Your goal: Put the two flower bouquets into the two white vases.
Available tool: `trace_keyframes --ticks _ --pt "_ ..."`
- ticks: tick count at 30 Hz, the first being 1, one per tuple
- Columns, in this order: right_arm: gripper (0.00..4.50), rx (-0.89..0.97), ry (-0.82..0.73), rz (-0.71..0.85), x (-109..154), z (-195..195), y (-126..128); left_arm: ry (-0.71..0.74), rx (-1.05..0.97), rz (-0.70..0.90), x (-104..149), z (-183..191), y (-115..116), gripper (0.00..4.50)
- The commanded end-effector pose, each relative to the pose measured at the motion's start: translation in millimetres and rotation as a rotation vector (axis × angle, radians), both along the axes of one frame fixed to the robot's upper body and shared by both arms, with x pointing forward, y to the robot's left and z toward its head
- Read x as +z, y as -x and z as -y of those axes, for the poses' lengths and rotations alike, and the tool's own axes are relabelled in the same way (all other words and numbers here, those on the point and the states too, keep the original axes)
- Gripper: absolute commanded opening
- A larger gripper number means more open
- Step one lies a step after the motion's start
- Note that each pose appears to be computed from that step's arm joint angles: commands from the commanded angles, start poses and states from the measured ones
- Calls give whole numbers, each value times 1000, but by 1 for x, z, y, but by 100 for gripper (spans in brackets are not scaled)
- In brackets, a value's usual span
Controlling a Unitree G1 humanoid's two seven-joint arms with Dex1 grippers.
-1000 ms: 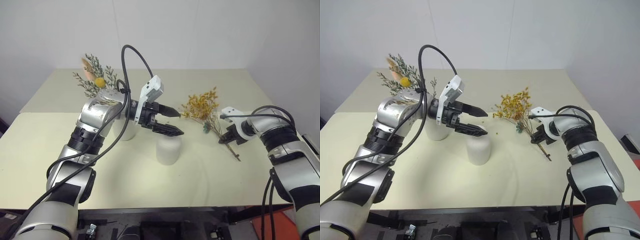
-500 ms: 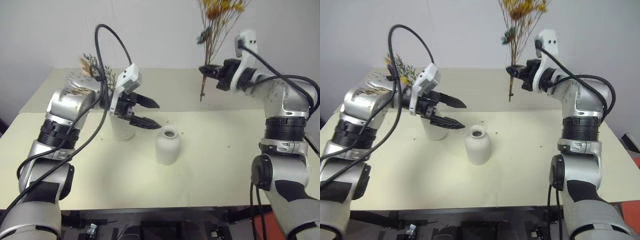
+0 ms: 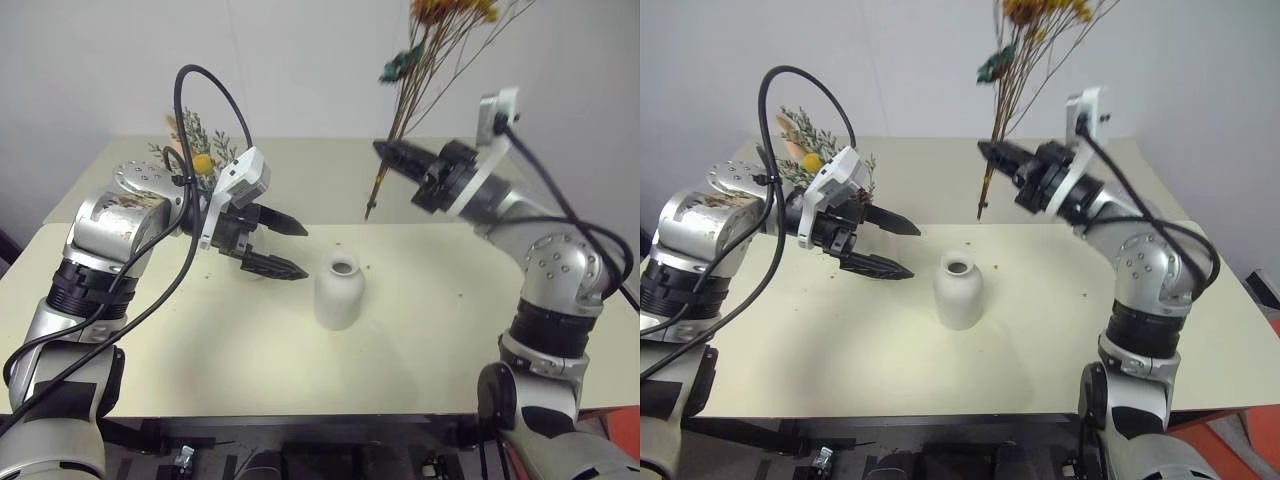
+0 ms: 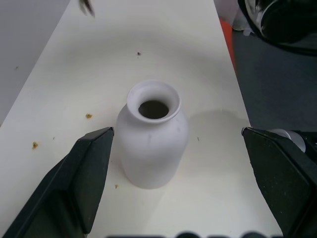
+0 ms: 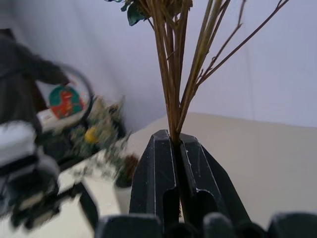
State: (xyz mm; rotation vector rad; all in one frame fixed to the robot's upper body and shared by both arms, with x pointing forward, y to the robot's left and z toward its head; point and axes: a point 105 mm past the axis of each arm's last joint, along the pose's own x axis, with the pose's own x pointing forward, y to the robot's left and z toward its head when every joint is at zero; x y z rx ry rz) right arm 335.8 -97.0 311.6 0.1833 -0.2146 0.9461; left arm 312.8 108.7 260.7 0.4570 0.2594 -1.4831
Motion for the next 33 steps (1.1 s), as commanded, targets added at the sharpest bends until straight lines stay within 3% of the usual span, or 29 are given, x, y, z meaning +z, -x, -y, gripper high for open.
trace_keyframes --ticks 1,13,33 --pt "3 87 36 76 3 -10 22 20 -5 35 10 -2 4 450" --pt "3 187 56 81 -10 -35 34 11 -7 13 2 -1 8 450" --pt "3 186 98 67 -46 -46 20 3 1 8 -1 2 5 450"
